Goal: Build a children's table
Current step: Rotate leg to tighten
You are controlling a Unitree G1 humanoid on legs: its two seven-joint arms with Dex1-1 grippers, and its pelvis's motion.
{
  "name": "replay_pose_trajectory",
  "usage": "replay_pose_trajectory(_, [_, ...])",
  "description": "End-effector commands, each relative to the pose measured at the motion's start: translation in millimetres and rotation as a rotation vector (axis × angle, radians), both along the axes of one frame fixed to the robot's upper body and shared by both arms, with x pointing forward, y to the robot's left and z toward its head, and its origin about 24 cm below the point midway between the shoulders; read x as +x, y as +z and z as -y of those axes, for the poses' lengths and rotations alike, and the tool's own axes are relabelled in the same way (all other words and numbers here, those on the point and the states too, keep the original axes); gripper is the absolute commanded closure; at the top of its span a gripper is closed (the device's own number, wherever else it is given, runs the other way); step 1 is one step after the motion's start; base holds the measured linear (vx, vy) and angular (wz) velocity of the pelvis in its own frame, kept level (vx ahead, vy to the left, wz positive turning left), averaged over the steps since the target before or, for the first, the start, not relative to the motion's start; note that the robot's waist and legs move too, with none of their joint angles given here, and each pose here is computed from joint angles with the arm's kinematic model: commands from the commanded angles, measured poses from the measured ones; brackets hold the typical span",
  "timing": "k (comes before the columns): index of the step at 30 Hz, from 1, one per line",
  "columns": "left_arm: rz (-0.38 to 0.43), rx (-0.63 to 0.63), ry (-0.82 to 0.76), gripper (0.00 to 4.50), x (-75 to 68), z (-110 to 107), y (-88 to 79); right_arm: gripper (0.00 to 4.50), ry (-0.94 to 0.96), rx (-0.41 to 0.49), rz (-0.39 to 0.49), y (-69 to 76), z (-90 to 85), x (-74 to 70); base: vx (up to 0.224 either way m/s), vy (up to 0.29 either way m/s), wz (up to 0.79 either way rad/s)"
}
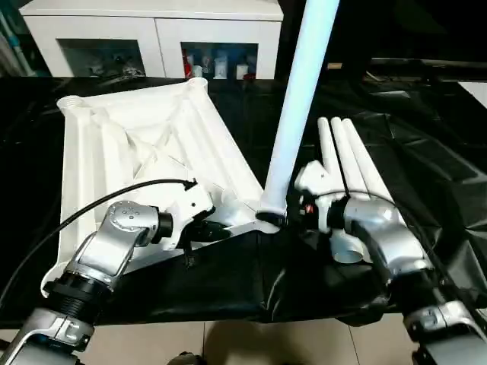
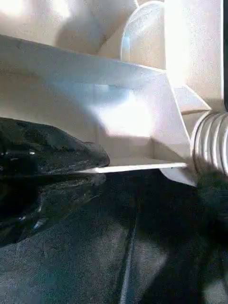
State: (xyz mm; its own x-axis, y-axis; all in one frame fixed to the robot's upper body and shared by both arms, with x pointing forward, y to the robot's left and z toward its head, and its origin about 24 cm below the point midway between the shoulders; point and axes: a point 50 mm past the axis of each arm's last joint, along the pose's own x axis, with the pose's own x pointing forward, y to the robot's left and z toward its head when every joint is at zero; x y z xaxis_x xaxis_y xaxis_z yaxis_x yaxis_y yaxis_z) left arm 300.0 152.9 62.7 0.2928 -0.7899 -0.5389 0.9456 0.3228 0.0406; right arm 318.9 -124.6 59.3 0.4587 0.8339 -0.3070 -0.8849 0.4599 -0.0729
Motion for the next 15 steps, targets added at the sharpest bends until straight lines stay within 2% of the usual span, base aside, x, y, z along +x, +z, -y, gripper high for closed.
replay_pose_trajectory(1, [0.062, -0.069, -0.058, 4.50, 2.3, 8.3, 16.9, 0.53, 0.005, -0.022, 0.014, 3.1, 1.2, 0.2, 0.000, 0.000, 0.00])
replay_pose_trajectory(14, [0.052, -0.073, -0.070, 4.50, -0.5, 8.0, 15.3, 0.53, -0.003, 0.003, 0.015, 2.0, -5.3, 0.6, 0.000, 0.000, 0.00])
replay_pose_trajectory(15, [0.051, -0.073, -0.071, 4.50, -0.8, 8.1, 15.1, 0.68, -0.003, 0.004, 0.014, 1.7, -5.4, 0.4, 0.000, 0.000, 0.00])
